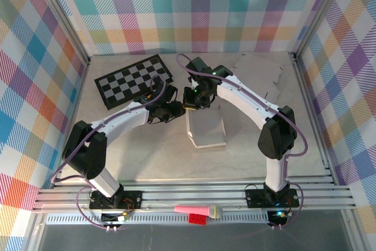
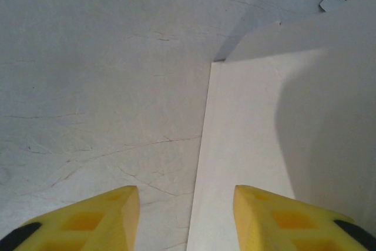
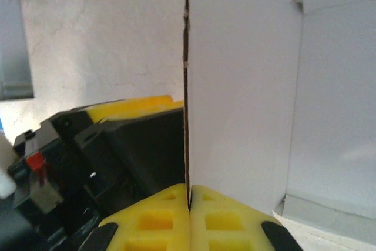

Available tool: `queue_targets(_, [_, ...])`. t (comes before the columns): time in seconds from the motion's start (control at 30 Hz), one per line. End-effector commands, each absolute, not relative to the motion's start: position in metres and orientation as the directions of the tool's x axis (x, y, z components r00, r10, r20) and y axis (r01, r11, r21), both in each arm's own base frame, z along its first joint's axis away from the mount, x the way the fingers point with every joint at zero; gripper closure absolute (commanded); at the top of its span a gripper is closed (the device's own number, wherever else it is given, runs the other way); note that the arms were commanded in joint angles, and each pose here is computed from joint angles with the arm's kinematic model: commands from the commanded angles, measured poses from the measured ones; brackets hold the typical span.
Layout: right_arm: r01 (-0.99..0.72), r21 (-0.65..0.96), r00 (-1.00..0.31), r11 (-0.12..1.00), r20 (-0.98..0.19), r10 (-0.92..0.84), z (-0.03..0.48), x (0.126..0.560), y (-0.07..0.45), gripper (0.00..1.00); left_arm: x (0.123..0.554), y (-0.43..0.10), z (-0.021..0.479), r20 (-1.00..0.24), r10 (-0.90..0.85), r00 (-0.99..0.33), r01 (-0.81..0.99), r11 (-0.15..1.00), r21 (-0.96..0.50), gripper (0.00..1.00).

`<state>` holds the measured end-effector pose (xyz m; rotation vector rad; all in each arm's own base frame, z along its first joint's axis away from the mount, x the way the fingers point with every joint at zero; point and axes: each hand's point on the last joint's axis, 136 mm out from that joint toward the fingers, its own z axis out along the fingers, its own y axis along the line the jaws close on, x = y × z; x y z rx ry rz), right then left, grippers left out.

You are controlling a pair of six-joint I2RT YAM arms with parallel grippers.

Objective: Fold the paper box

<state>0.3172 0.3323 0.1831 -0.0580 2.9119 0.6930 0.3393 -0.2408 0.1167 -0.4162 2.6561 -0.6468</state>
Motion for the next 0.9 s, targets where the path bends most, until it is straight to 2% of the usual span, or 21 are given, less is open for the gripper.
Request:
queue_targets(0.0, [0.008, 0.460, -0.971, 0.888, -0.209, 0.118, 0.209, 0.330, 0.326, 1.00, 0.340, -0.237, 0.147, -0.340, -0.360, -0.869, -0.161, 0.855, -0.493, 0.52])
queue_targets(0.2, [0.258, 0.462, -0.887, 0.849, -0.234, 0.397, 0.225, 0.345, 0.300, 1.00, 0.331, -0.215, 0.175, -0.408, -0.345, -0.845, -0.149, 0.885, -0.440, 0.46])
queue_targets(0.4, [0.604, 0.424, -0.645, 0.675, -0.238, 0.726, 0.234, 0.353, 0.256, 1.00, 0.308, -0.196, 0.191, -0.442, -0.269, -0.856, -0.090, 0.919, -0.383, 0.46])
queue_targets(0.6, [0.778, 0.394, -0.442, 0.490, -0.212, 0.872, 0.229, 0.357, 0.243, 1.00, 0.287, -0.185, 0.199, -0.457, -0.152, -0.876, 0.013, 0.941, -0.339, 0.47])
queue_targets(0.87, [0.943, 0.230, -0.221, 0.241, -0.110, 0.969, 0.199, 0.348, 0.237, 1.00, 0.278, -0.182, 0.193, -0.441, -0.027, -0.897, 0.117, 0.948, -0.295, 0.46])
